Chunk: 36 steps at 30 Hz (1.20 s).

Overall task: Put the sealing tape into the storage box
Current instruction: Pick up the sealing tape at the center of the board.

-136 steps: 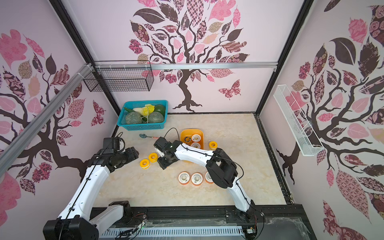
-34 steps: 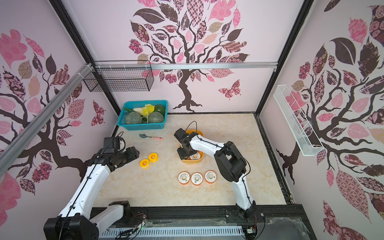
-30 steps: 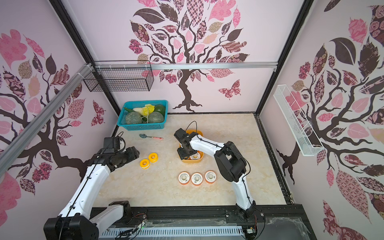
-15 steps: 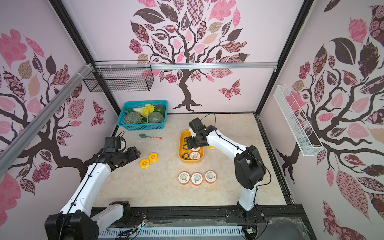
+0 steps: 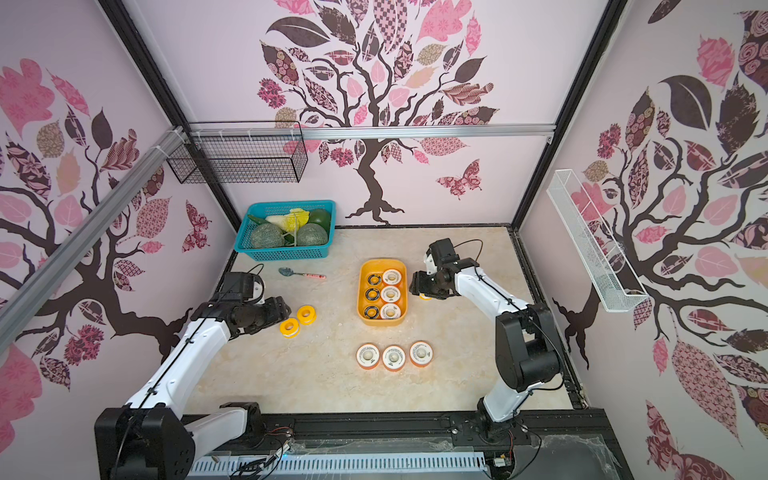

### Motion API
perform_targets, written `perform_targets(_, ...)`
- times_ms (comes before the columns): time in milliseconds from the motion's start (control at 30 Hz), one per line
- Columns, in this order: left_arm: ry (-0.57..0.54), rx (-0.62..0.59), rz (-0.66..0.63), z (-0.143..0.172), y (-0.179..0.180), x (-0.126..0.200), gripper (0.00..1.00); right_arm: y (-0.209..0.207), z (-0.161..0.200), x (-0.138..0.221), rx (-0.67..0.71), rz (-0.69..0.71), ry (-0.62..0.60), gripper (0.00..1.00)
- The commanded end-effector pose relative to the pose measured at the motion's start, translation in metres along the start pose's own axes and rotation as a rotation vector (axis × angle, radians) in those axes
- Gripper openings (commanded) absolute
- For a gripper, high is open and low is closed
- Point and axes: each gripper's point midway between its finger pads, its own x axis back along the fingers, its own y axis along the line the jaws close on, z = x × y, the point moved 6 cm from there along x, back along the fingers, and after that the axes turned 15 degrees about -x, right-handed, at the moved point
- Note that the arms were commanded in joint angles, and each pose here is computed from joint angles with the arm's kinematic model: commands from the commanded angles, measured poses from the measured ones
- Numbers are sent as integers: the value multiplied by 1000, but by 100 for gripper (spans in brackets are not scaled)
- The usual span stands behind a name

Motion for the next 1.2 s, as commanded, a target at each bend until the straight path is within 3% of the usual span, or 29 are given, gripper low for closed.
perform_targets(0, 42, -68, 7, 5, -13, -4, 73, 0, -6, 20, -16, -67, -49, 66)
perform_targets(400, 80, -424, 139, 41, -120, -22, 75, -34, -1, 21, -82, -40, -50, 66)
perform_targets(600, 89, -670, 224, 69, -173, -34, 85, -39, -1, 20, -90, -34, -50, 66)
perform_targets(733, 132, -795, 253, 86, -197, -43, 86, -40, 0, 18, -92, -30, -41, 66)
perform_targets(1167, 134, -926, 346, 102, -223, -53, 88, -44, 4, 11, -98, -26, -8, 67)
